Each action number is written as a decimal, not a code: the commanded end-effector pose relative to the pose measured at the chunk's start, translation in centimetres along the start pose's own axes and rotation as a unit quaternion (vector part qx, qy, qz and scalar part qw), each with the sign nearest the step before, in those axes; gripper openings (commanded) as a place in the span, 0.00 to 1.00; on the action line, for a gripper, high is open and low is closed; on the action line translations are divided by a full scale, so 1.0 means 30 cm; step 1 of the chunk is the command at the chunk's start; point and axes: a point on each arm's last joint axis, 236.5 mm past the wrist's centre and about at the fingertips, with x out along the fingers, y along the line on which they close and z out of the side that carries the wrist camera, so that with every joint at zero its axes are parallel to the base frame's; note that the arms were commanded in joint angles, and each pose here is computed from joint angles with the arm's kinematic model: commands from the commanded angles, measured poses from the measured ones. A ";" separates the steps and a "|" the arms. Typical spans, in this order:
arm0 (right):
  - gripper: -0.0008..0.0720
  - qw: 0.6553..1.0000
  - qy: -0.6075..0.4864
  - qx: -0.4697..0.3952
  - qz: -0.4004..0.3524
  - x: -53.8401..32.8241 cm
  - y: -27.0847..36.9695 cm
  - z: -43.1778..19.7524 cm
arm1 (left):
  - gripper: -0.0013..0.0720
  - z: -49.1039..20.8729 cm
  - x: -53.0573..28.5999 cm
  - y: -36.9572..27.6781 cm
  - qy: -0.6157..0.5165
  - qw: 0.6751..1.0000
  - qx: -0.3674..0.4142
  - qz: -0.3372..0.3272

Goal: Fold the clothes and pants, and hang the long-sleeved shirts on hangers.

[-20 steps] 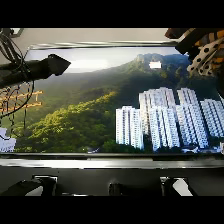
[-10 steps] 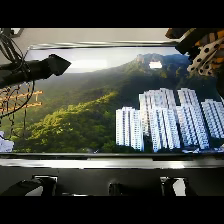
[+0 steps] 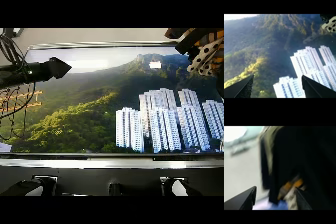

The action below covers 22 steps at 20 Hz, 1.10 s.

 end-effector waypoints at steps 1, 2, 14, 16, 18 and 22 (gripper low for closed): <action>0.77 0.953 0.239 -0.114 0.148 0.116 0.333 -0.527 | 0.99 -0.066 -0.017 0.047 0.043 0.998 0.025 0.031; 0.77 0.928 0.304 -0.152 0.150 0.107 0.351 -0.669 | 0.99 -0.089 -0.032 0.078 0.059 0.996 0.035 0.050; 0.05 0.785 0.538 -0.218 0.217 -0.164 0.496 -1.378 | 0.05 -0.305 -0.162 0.472 0.145 0.975 -0.002 0.166; 0.05 0.785 0.537 -0.222 0.215 -0.160 0.489 -1.377 | 0.05 -0.310 -0.180 0.514 0.153 0.969 0.021 0.191; 0.05 0.785 0.537 -0.222 0.215 -0.161 0.488 -1.377 | 0.05 -0.319 -0.195 0.540 0.162 0.964 0.030 0.207; 0.05 0.785 0.537 -0.222 0.215 -0.160 0.489 -1.377 | 0.05 -0.320 -0.193 0.541 0.163 0.964 0.030 0.207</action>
